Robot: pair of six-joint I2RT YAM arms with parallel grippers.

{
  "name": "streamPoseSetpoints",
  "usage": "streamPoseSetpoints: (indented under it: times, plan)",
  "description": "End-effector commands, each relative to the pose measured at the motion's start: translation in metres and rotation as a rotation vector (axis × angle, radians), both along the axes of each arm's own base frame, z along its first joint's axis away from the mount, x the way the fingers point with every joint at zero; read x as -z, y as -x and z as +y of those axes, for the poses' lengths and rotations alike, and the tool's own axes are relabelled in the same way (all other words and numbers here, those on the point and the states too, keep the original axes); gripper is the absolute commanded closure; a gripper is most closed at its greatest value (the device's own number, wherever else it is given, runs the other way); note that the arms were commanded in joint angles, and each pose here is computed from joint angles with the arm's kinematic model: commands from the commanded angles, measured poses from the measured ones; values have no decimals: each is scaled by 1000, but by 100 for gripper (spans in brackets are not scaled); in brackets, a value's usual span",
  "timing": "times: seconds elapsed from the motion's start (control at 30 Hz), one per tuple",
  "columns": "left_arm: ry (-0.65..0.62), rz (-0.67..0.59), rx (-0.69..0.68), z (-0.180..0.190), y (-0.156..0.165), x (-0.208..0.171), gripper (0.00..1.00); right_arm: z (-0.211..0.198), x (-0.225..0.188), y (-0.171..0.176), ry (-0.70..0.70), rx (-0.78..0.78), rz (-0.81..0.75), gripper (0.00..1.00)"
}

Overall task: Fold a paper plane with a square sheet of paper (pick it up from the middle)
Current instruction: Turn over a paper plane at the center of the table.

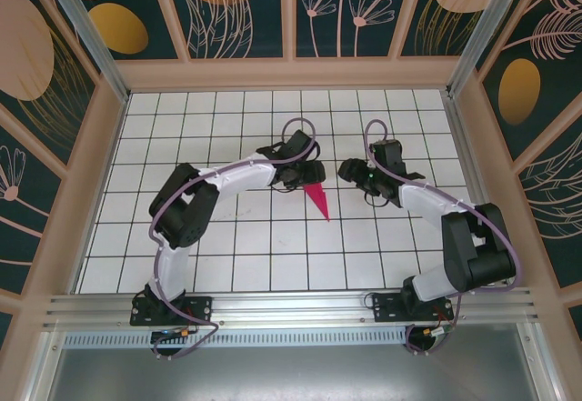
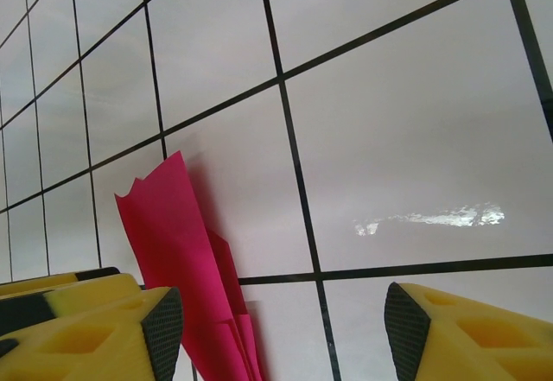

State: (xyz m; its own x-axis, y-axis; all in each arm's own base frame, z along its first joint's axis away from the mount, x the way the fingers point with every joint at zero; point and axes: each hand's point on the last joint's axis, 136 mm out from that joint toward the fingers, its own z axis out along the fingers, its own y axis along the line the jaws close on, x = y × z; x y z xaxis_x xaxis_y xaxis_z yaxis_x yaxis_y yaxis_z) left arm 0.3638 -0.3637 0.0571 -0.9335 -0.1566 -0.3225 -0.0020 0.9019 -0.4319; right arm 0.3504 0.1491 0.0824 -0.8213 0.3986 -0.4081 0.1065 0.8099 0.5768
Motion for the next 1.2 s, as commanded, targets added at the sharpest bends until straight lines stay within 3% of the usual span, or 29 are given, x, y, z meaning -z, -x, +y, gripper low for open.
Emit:
streamPoseSetpoints:
  times: [0.0,0.13,0.43,0.63,0.77,0.87,1.03,1.17]
  plan:
    - [-123,48,-13,12,6,22,37,-8,11,2,14,43,30,34]
    - [-154,66,0,11,7,29,40,-8,12,1,15,48,32,34]
    - [-138,26,-43,16,5,11,57,-5,15,1,2,41,44,35]
    - [-124,30,-55,17,7,12,71,-6,16,1,4,44,50,35]
    - [-105,7,-71,19,6,3,87,-5,15,1,-1,41,50,35]
    - [-46,-43,-68,14,3,-15,99,0,9,1,-26,23,33,35]
    - [112,-151,-33,5,-6,-54,100,10,-15,1,-98,-19,-42,35]
    - [268,-167,4,3,-5,-63,100,25,-37,5,-182,-92,-109,36]
